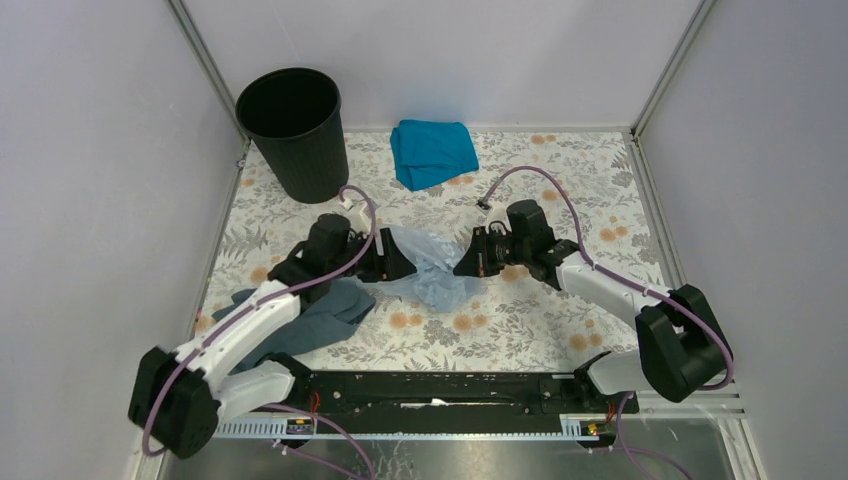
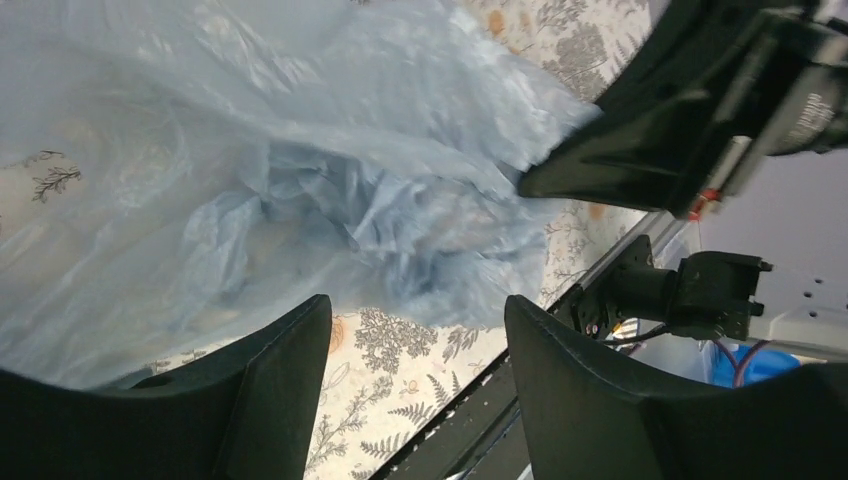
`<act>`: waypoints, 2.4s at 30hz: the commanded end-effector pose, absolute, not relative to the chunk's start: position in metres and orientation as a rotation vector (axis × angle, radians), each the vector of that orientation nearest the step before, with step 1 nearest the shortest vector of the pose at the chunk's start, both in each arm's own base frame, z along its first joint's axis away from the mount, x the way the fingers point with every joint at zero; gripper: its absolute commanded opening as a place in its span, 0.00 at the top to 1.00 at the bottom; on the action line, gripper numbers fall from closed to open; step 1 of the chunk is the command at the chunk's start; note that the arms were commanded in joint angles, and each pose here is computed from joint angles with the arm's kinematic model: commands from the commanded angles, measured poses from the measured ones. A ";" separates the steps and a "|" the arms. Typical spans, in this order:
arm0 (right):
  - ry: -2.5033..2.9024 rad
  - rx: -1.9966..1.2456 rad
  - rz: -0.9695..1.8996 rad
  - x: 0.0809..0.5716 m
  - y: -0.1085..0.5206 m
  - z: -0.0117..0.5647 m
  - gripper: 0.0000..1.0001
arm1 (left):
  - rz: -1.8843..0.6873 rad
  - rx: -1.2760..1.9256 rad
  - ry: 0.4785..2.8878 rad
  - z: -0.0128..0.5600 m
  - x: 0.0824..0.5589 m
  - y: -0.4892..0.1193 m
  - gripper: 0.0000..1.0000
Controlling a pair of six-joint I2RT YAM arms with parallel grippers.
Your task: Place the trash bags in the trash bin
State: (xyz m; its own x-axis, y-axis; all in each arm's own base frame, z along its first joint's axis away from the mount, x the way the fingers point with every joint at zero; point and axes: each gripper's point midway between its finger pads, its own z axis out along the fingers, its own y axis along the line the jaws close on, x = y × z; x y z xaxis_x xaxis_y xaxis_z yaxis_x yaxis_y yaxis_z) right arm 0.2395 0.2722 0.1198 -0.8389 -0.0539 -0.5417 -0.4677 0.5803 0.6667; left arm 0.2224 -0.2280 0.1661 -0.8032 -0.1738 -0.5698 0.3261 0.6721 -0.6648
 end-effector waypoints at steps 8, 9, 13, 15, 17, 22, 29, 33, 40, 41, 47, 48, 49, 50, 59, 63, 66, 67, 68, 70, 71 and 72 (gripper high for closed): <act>2.297 -0.504 1.244 0.232 0.270 0.133 1.00 | -1.045 0.211 2.248 0.144 0.252 -0.281 0.27; 2.299 -0.505 1.242 0.232 0.270 0.132 1.00 | -1.033 0.199 2.249 0.142 0.255 -0.280 0.31; 2.300 -0.528 1.247 0.228 0.268 0.132 1.00 | -0.997 0.182 2.247 0.137 0.261 -0.278 0.45; 2.299 -0.534 1.239 0.227 0.267 0.132 1.00 | -0.979 0.174 2.251 0.134 0.262 -0.276 0.51; 2.294 -0.547 1.232 0.226 0.266 0.132 1.00 | -0.974 0.173 2.251 0.133 0.263 -0.276 0.54; 2.350 -0.509 1.139 0.230 0.256 0.124 1.00 | -0.979 0.198 2.252 0.137 0.263 -0.278 0.81; 2.402 -0.431 0.923 0.242 0.234 0.132 0.47 | -1.121 0.180 2.168 0.175 0.247 -0.281 1.00; 2.322 -0.488 1.121 0.213 0.251 0.158 0.19 | -1.218 0.148 2.152 0.184 0.242 -0.287 1.00; 2.396 -0.484 0.714 0.208 0.244 0.125 0.09 | -1.326 0.124 2.106 0.201 0.241 -0.293 1.00; 2.404 -0.417 0.626 0.219 0.237 0.117 0.09 | -1.342 0.131 2.104 0.203 0.239 -0.294 1.00; 2.309 -0.205 0.373 0.279 0.215 0.110 0.22 | -1.378 0.212 2.162 0.200 0.221 -0.294 1.00; 2.303 -0.183 0.393 0.289 0.212 0.112 0.28 | -1.362 0.212 2.203 0.192 0.217 -0.291 1.00; 2.303 -0.152 0.424 0.299 0.209 0.112 0.36 | -1.355 0.210 2.242 0.184 0.212 -0.288 1.00; 2.313 -0.109 0.448 0.309 0.200 0.109 0.48 | -1.365 0.213 2.254 0.180 0.206 -0.286 1.00; 2.552 -0.209 0.429 0.358 0.198 0.087 0.89 | -1.760 0.444 2.069 0.222 0.151 -0.297 1.00; 2.593 -0.197 0.307 0.345 0.177 0.094 0.30 | -1.707 0.420 2.053 0.227 0.164 -0.299 1.00; 2.570 -0.171 0.226 0.324 0.154 0.108 0.07 | -1.747 0.353 2.011 0.234 0.178 -0.308 1.00; 2.552 -0.159 0.200 0.318 0.147 0.116 0.03 | -1.753 0.331 2.014 0.234 0.184 -0.310 1.00; 2.535 -0.149 0.180 0.313 0.140 0.124 0.01 | -1.736 0.310 2.037 0.230 0.192 -0.312 1.00; 2.500 -0.137 0.167 0.303 0.131 0.140 0.00 | -1.632 0.274 2.096 0.220 0.210 -0.313 1.00; 2.486 -0.132 0.173 0.299 0.129 0.146 0.00 | -1.586 0.271 2.103 0.218 0.218 -0.313 1.00; 2.471 -0.120 0.184 0.295 0.128 0.152 0.00 | -1.563 0.270 2.107 0.217 0.223 -0.315 1.00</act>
